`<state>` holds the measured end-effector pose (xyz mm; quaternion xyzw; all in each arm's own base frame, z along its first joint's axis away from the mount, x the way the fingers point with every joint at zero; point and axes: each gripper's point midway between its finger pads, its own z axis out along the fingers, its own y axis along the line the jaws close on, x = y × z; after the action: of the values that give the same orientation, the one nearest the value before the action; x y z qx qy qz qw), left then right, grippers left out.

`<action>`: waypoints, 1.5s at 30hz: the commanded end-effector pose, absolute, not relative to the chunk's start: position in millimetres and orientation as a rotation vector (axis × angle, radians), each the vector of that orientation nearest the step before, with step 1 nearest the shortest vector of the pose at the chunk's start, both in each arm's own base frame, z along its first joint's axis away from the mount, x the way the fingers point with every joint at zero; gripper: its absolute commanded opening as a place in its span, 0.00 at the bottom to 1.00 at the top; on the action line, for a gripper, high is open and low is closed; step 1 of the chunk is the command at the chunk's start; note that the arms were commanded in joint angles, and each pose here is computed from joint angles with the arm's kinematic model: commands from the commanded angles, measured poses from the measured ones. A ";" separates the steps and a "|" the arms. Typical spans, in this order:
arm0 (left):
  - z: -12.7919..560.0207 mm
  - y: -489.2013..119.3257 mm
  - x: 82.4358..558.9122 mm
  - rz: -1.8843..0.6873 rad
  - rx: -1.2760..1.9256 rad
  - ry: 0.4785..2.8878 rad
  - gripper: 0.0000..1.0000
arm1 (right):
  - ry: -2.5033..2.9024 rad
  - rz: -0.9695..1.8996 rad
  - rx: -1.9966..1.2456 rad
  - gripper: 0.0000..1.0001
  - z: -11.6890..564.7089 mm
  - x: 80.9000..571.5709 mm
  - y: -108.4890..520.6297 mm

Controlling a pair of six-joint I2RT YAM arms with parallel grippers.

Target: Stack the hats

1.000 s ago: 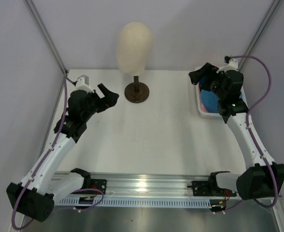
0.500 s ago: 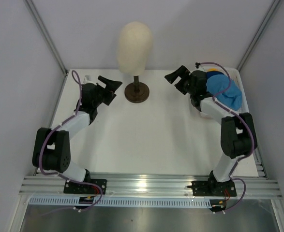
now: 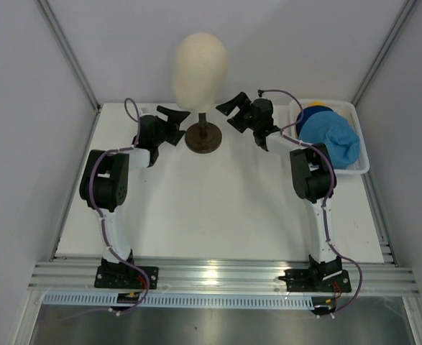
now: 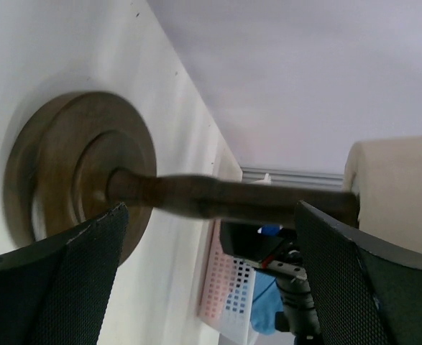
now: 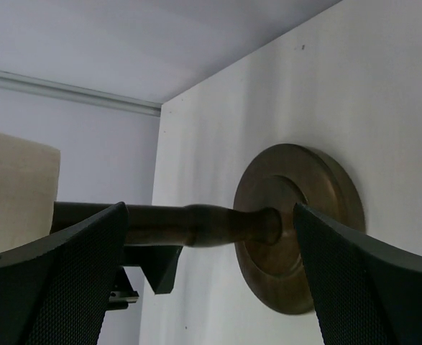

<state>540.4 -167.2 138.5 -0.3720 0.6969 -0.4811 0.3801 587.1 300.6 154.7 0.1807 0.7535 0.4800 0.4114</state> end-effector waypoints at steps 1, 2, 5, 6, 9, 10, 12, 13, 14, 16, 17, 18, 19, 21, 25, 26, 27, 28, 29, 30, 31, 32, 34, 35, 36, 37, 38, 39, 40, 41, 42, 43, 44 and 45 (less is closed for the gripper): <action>174.3 -175.0 570.0 -1.283 -0.846 1.706 0.99 | 1.832 1.275 0.401 1.00 175.6 599.2 321.5; 180.2 -176.7 576.6 -1.286 -0.827 1.700 0.99 | 1.833 1.283 0.400 0.99 175.0 600.8 323.3; 174.6 -182.5 589.4 -1.292 -0.814 1.714 0.98 | 1.834 1.285 0.383 0.99 170.9 603.8 334.5; 169.1 -184.4 591.1 -1.292 -0.818 1.727 0.99 | 1.835 1.286 0.379 0.99 169.6 603.8 337.6; 164.1 -189.5 600.4 -1.320 -0.795 1.731 0.98 | 1.829 1.310 0.344 0.99 170.6 604.4 351.6; 165.8 -192.3 603.2 -1.328 -0.782 1.734 0.98 | 1.834 1.315 0.336 0.99 166.5 604.9 356.0; 157.3 -197.7 605.8 -1.320 -0.763 1.771 0.97 | 1.828 1.332 0.316 1.00 172.6 606.0 363.0; 158.1 -200.3 607.0 -1.320 -0.753 1.776 0.97 | 1.828 1.342 0.313 0.99 173.4 605.8 366.1; 156.7 -202.6 606.6 -1.319 -0.745 1.784 0.97 | 1.828 1.353 0.302 0.99 173.4 605.0 369.7; 154.7 -210.5 605.5 -1.321 -0.718 1.803 0.97 | 1.826 1.355 0.296 0.99 174.4 603.4 373.2; 155.9 -213.7 605.3 -1.321 -0.704 1.808 0.97 | 1.828 1.357 0.291 1.00 175.0 601.2 376.6; 153.9 -218.9 603.4 -1.322 -0.691 1.822 0.97 | 1.830 1.359 0.289 1.00 174.0 600.4 377.7; 153.4 -222.0 601.9 -1.325 -0.683 1.828 0.96 | 1.831 1.363 0.284 1.00 174.7 599.2 378.9; 154.4 -231.0 598.5 -1.330 -0.651 1.838 0.95 | 1.840 1.376 0.256 0.99 174.9 593.5 385.1; 151.5 -246.9 582.9 -1.296 -0.593 1.890 0.95 | 1.862 1.377 0.231 1.00 174.7 580.1 393.1; 146.8 -248.0 577.8 -1.281 -0.592 1.903 0.96 | 1.855 1.379 0.222 0.99 178.0 577.3 393.1; 147.2 -252.7 572.0 -1.280 -0.577 1.908 0.96 | 1.861 1.379 0.219 1.00 177.2 573.2 394.3; 150.4 -251.5 564.3 -1.276 -0.578 1.904 0.95 | 1.871 1.378 0.220 0.99 177.5 566.1 393.1; 146.4 -251.7 557.0 -1.272 -0.582 1.903 0.96 | 1.870 1.382 0.215 0.99 179.3 561.5 393.3; 148.5 -251.1 552.9 -1.274 -0.582 1.896 0.95 | 1.875 1.384 0.219 0.99 179.0 557.7 391.7; 141.4 -249.4 544.2 -1.270 -0.591 1.909 0.95 | 1.861 1.394 0.214 0.99 191.3 552.1 389.5; 147.9 -247.2 535.5 -1.274 -0.586 1.894 0.95 | 1.897 1.390 0.229 0.99 177.4 542.7 387.3; 142.1 -247.4 519.9 -1.266 -0.590 1.907 0.95 | 1.893 1.395 0.225 0.99 179.4 532.1 385.0; 149.0 -245.5 512.5 -1.262 -0.582 1.893 0.95 | 1.903 1.386 0.224 0.99 179.0 522.6 381.3; 143.6 -247.9 503.4 -1.249 -0.578 1.910 0.95 | 1.914 1.379 0.218 0.99 177.3 516.9 381.2; 140.7 -248.2 497.0 -1.240 -0.579 1.921 0.95 | 1.924 1.369 0.213 1.00 175.5 512.4 380.3; 135.7 -249.0 488.8 -1.229 -0.577 1.939 0.95 | 1.921 1.377 0.197 0.99 182.8 504.6 382.2; 146.6 -255.3 481.6 -1.234 -0.545 1.926 0.95 | 1.954 1.369 0.203 0.99 171.5 496.5 380.2; 142.0 -256.6 473.2 -1.226 -0.543 1.941 0.95 | 1.959 1.375 0.200 0.99 172.2 490.0 381.3; 143.7 -258.9 467.6 -1.222 -0.533 1.942 0.95 | 1.966 1.375 0.190 0.99 171.1 482.4 383.9; 146.7 -265.0 453.8 -1.222 -0.509 1.947 0.95 | 1.975 1.370 0.188 0.99 169.8 471.9 381.3; 139.9 -263.3 445.6 -1.193 -0.521 1.957 0.95 | 1.980 1.366 0.183 0.99 170.1 465.6 380.9; 140.1 -264.0 439.8 -1.185 -0.523 1.959 0.95 | 1.992 1.358 0.173 0.99 167.9 457.2 382.8; 134.3 -263.4 423.2 -1.168 -0.538 1.977 0.95 | 2.008 1.351 0.178 0.99 167.1 445.3 378.6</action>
<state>446.8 -251.5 102.5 -0.2490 0.7904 -0.4477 0.3360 478.9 364.2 131.0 0.1173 0.7918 0.4987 0.3325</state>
